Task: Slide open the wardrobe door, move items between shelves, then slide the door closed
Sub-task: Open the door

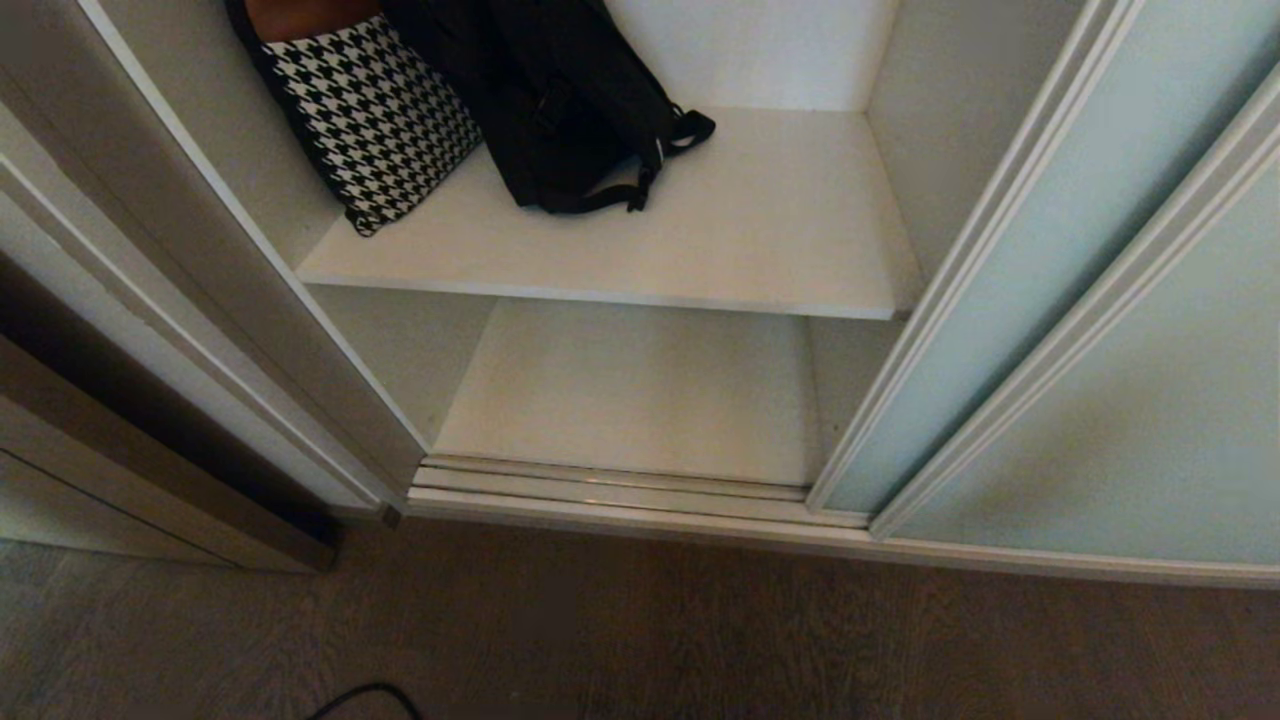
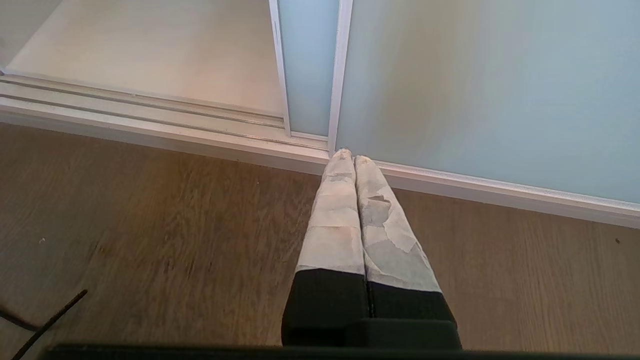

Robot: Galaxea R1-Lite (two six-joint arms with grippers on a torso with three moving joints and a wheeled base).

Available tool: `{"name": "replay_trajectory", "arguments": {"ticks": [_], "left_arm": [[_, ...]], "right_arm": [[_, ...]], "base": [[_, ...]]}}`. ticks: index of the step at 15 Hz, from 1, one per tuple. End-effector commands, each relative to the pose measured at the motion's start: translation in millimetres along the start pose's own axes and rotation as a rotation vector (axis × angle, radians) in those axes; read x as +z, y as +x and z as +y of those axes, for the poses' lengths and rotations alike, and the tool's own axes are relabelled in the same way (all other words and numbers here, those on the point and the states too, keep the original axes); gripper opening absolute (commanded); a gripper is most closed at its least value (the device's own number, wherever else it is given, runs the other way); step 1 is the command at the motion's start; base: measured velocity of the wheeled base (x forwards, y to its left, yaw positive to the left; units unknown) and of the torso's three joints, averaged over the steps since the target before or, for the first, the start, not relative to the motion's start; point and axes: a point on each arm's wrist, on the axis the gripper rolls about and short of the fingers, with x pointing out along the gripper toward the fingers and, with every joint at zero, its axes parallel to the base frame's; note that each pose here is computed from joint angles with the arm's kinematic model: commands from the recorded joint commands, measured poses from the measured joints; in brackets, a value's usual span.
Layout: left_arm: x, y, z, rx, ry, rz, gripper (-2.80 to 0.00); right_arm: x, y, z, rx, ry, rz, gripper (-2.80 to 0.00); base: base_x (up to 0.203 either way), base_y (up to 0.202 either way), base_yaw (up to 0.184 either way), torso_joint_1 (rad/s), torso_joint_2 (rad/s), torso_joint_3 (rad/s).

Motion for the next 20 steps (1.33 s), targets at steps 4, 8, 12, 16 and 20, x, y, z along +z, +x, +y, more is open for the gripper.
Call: {"name": "replay_trajectory", "arguments": {"ticks": [4, 8, 12, 16, 20], "left_arm": [[0.3, 0.3, 0.0, 0.001, 0.0, 0.001, -2.8], [0.0, 0.3, 0.1, 0.006, -0.007, 0.005, -2.8], [0.0, 0.3, 0.1, 0.006, -0.006, 0.005, -2.8], [0.4, 0.3, 0.1, 0.006, -0.01, 0.001, -2.8], [0.3, 0.3, 0.2, 0.007, -0.012, 0.001, -2.8]], "right_arm": [[-0.5, 0.0, 0.0, 0.001, 0.0, 0.0, -2.8], [-0.5, 0.0, 0.0, 0.001, 0.0, 0.0, -2.8], [-0.5, 0.0, 0.0, 0.001, 0.0, 0.0, -2.8], [-0.5, 0.0, 0.0, 0.001, 0.0, 0.0, -2.8], [-0.5, 0.0, 0.0, 0.001, 0.0, 0.0, -2.8]], "base": [[0.0, 0.0, 0.0, 0.0, 0.0, 0.0], [0.0, 0.0, 0.0, 0.0, 0.0, 0.0], [0.0, 0.0, 0.0, 0.0, 0.0, 0.0], [0.0, 0.0, 0.0, 0.0, 0.0, 0.0], [0.177, 0.0, 0.001, 0.003, 0.0, 0.001]]}}
